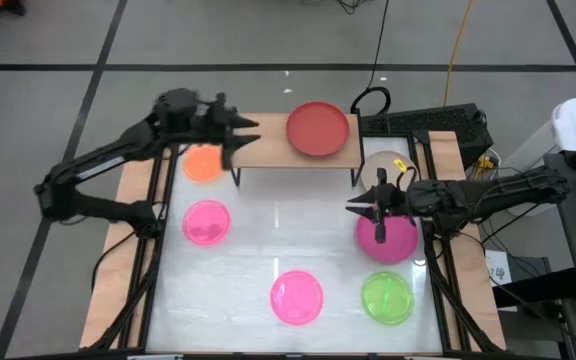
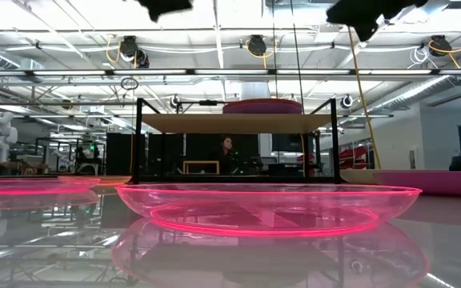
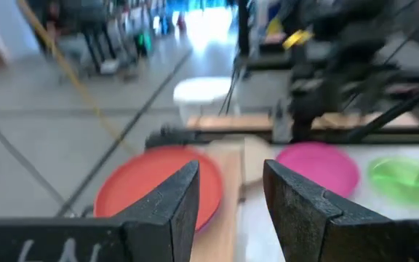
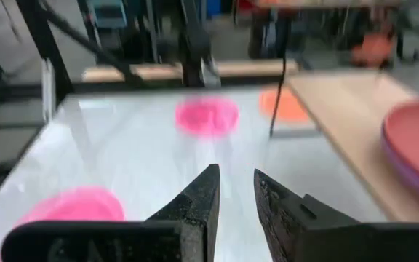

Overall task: Place and stack plates onto a shelf
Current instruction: Stack the top right pink plate on top of the orange plate on the shelf

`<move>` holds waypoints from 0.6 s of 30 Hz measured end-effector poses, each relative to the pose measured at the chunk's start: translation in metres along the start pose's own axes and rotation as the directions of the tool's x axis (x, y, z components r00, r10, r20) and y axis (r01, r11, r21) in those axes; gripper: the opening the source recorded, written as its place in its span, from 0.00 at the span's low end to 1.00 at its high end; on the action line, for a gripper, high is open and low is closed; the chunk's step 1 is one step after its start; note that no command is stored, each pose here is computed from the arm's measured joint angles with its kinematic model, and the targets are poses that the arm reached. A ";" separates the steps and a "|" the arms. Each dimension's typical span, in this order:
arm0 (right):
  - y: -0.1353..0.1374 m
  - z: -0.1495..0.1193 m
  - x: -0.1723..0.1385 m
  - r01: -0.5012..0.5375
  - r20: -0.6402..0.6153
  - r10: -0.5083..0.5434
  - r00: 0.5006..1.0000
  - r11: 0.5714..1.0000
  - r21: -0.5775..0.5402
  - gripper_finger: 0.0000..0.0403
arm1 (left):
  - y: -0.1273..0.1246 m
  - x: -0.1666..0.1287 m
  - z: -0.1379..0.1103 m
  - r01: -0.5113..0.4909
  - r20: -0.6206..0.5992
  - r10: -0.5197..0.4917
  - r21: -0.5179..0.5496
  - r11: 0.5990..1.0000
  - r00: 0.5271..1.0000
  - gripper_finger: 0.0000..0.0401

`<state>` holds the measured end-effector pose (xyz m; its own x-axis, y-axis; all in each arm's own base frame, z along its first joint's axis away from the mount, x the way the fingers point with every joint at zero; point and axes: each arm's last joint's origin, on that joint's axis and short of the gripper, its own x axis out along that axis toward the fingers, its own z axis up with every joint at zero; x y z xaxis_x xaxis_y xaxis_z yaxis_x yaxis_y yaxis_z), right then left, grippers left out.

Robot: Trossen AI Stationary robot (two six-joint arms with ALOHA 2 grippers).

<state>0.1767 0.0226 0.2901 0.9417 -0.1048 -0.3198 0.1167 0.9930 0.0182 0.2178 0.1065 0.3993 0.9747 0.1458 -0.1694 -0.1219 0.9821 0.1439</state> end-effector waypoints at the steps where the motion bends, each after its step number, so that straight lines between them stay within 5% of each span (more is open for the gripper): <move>1: 0.000 0.001 0.000 0.004 -0.027 -0.004 1.000 1.000 0.006 0.18 | -0.006 -0.008 0.002 0.005 0.041 -0.006 0.016 1.000 0.999 0.40; 8: 0.001 -0.005 0.007 0.039 -0.260 -0.030 0.965 0.999 0.030 0.18 | -0.036 -0.046 -0.023 0.011 0.237 -0.013 0.007 1.000 0.972 0.40; 18: 0.010 -0.045 0.038 0.078 -0.631 0.014 0.776 0.990 0.117 0.18 | -0.057 -0.044 -0.080 0.058 0.306 -0.034 -0.067 0.996 0.951 0.40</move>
<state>0.1997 0.0312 0.2349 0.5326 -0.0335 -0.8457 0.2263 0.9685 0.1042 0.1671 0.0537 0.3203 0.9888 0.0683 0.1324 -0.0779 0.9946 0.0685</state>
